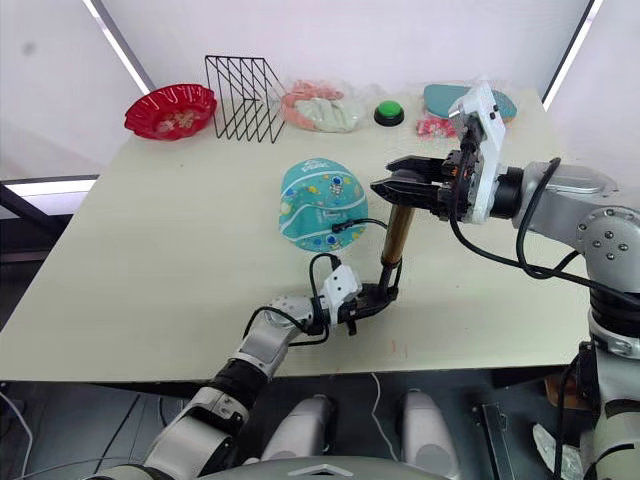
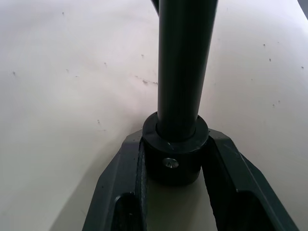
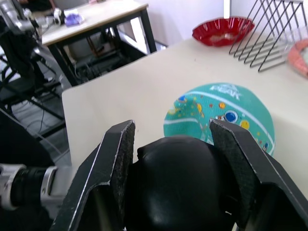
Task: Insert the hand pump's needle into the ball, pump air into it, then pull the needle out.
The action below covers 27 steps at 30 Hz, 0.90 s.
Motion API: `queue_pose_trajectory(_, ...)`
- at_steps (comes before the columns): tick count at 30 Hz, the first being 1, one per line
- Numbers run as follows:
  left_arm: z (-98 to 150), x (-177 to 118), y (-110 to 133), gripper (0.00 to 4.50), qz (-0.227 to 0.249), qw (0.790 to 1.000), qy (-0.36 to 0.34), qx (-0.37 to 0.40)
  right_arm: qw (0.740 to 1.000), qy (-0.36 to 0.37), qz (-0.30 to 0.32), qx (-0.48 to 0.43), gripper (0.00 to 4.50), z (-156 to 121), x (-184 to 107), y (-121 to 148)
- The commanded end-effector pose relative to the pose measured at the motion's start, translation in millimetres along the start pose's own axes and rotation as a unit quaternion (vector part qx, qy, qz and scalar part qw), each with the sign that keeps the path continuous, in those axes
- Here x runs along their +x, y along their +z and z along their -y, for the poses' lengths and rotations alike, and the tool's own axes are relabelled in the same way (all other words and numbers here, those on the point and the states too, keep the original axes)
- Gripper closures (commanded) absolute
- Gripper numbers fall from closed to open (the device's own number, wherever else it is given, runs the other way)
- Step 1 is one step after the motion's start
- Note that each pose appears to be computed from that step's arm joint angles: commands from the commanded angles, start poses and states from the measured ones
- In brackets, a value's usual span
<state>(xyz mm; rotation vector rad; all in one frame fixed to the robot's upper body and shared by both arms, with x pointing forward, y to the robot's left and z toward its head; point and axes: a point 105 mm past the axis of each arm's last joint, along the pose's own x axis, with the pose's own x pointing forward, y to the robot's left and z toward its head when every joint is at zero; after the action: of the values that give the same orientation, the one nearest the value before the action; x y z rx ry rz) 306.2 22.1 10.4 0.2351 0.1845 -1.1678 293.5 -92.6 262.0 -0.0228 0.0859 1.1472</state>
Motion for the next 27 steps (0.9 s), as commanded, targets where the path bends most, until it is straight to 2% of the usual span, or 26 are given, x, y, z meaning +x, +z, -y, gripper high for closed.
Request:
queue_pose_trajectory(1,11,-6,-27,3.40,-0.041,0.999,-0.011,-0.031,0.998,-0.054,-0.014,-0.027,2.52,14,2,-22)
queue_pose_trajectory(2,11,-6,-27,3.40,-0.041,0.999,-0.012,-0.031,0.998,-0.053,-0.015,-0.026,2.52,14,3,-25)
queue_pose_trajectory(4,11,-6,-25,3.40,-0.039,0.999,-0.011,-0.030,0.997,-0.052,-0.048,0.006,2.52,18,13,-67)
queue_pose_trajectory(8,11,-6,-24,3.40,-0.038,0.999,-0.010,-0.030,0.995,-0.046,-0.079,0.029,2.52,17,22,-111)
queue_pose_trajectory(12,12,-6,-26,3.40,-0.041,0.999,-0.009,-0.033,0.987,-0.050,-0.142,0.063,2.52,17,29,-179)
queue_pose_trajectory(13,12,-6,-26,3.40,-0.042,0.999,-0.009,-0.034,0.986,-0.050,-0.145,0.061,2.52,17,29,-183)
queue_pose_trajectory(15,13,-5,-27,3.40,-0.042,0.998,-0.009,-0.037,0.989,-0.049,-0.127,0.053,2.52,18,30,-173)
queue_pose_trajectory(20,14,-4,-32,3.40,-0.048,0.998,-0.009,-0.041,0.996,-0.054,-0.069,0.022,2.52,23,29,-125)
queue_pose_trajectory(23,15,-2,-36,3.40,-0.056,0.997,-0.012,-0.045,0.998,-0.055,-0.009,-0.024,2.52,25,16,-56)
queue_pose_trajectory(27,16,0,-40,3.40,-0.061,0.997,-0.014,-0.048,0.998,-0.048,0.028,-0.039,2.52,19,1,-9)
